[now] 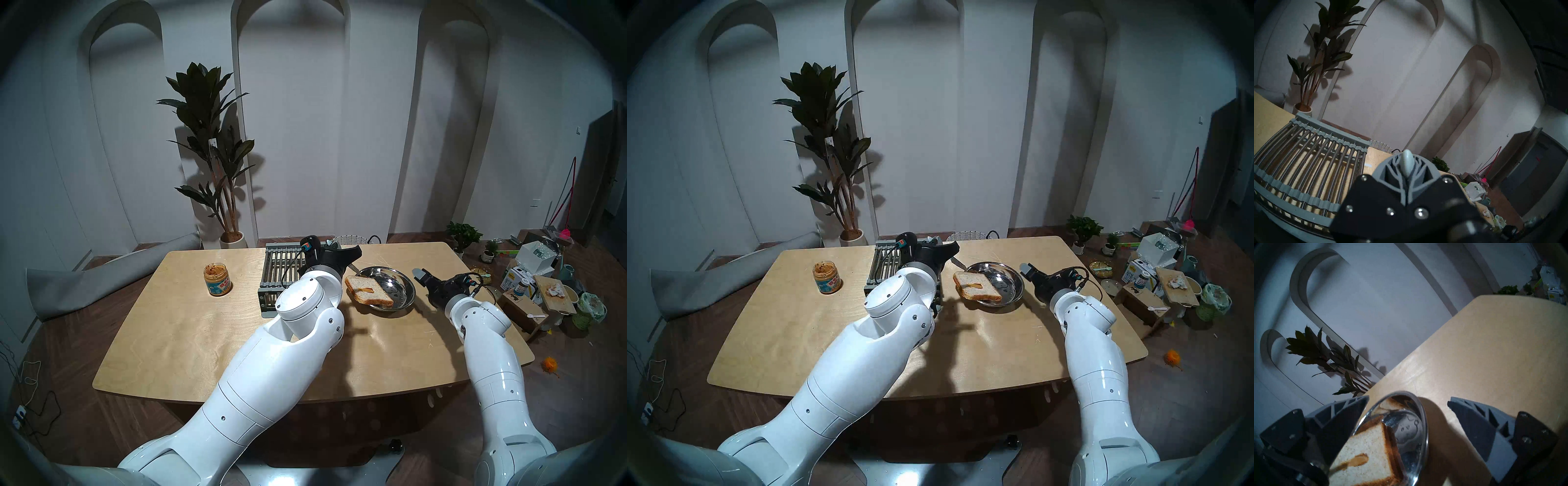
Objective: Spread peanut butter over the slice of bread with the knife
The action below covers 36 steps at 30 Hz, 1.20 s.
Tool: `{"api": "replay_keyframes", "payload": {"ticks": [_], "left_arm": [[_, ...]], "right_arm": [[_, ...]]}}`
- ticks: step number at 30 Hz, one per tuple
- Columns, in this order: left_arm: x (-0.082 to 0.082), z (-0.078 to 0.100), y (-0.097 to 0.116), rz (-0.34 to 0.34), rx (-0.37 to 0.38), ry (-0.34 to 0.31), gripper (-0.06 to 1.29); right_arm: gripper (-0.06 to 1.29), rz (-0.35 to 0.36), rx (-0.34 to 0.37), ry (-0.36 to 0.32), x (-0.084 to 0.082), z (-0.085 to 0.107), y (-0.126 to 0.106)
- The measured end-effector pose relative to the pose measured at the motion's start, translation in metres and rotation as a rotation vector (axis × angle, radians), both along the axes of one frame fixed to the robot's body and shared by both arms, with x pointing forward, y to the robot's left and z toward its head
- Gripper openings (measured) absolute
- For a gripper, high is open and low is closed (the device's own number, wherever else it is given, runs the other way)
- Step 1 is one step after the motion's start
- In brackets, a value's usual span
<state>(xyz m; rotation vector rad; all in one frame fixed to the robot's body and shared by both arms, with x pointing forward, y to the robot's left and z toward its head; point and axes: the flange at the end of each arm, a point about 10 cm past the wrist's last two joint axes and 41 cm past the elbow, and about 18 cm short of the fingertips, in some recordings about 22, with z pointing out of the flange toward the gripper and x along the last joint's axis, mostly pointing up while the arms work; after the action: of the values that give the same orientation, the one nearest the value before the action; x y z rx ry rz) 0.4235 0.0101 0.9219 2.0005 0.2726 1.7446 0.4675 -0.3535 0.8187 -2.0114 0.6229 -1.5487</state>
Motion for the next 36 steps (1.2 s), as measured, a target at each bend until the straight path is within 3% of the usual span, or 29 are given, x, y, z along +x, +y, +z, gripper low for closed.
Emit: {"api": "replay_keyframes", "payload": {"ticks": [5, 8, 12, 18, 23, 27, 36], "left_arm": [[-0.001, 0.003, 0.004, 0.005, 0.058, -0.044, -0.03], [-0.005, 0.014, 0.01, 0.011, 0.085, -0.096, -0.03], [-0.009, 0.03, 0.019, 0.032, 0.118, -0.171, -0.03], [-0.022, 0.047, 0.041, 0.13, 0.239, -0.31, -0.03], [-0.033, 0.039, 0.051, 0.192, 0.308, -0.367, -0.03], [-0.041, 0.023, 0.064, 0.254, 0.372, -0.42, -0.03], [-0.036, -0.026, 0.09, 0.319, 0.535, -0.488, -0.03]], "right_arm": [[1.25, -0.031, -0.029, -0.072, -0.001, 0.028, -0.015], [1.25, -0.052, -0.049, -0.115, -0.004, 0.046, -0.025], [1.25, -0.073, -0.064, -0.142, -0.008, 0.056, -0.032], [1.25, -0.103, -0.113, -0.151, -0.009, 0.063, -0.035], [1.25, -0.104, -0.144, -0.157, -0.006, 0.065, -0.025], [1.25, -0.093, -0.166, -0.171, -0.002, 0.068, -0.009], [1.25, -0.073, -0.224, -0.226, 0.008, 0.086, 0.02]]}}
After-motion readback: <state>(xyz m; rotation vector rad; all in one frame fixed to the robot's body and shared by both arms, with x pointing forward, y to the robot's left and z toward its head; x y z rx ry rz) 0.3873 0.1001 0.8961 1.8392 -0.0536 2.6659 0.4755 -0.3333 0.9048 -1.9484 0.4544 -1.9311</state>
